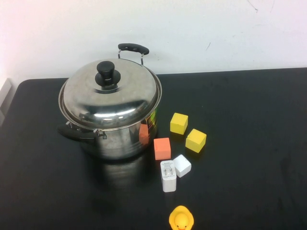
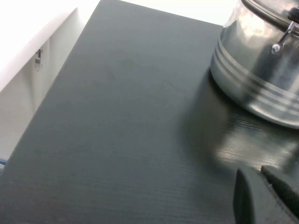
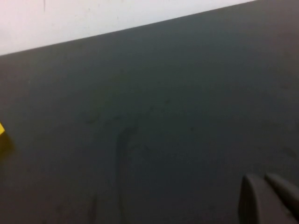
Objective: Cover the pot
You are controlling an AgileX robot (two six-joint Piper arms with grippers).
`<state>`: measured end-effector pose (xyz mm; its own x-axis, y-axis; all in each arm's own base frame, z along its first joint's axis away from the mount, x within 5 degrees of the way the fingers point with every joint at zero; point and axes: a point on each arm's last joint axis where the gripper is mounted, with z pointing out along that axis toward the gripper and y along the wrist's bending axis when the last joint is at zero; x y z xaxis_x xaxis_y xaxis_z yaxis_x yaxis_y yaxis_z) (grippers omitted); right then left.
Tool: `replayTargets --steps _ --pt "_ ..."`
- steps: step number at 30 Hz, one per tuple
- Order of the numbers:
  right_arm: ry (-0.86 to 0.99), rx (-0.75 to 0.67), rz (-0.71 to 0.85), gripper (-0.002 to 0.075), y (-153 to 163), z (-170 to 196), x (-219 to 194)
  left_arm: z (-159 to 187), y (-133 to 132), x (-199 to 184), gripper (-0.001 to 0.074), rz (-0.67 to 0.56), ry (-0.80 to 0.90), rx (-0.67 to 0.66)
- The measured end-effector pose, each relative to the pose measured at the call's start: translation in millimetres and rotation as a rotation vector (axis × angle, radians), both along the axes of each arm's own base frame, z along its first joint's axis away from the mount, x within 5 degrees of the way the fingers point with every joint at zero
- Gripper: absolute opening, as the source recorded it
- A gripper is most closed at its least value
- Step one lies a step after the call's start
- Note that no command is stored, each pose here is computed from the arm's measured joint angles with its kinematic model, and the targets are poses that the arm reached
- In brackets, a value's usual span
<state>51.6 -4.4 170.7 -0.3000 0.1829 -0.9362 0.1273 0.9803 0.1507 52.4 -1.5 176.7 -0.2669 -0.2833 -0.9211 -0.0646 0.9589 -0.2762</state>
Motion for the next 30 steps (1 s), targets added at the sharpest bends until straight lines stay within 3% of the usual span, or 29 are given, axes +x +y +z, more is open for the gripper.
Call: replayTargets --steps 30 --pt "0.016 -0.062 0.026 -0.0002 0.2 -0.2 -0.4 0.0 0.0 0.0 -0.0002 -0.001 0.0 0.002"
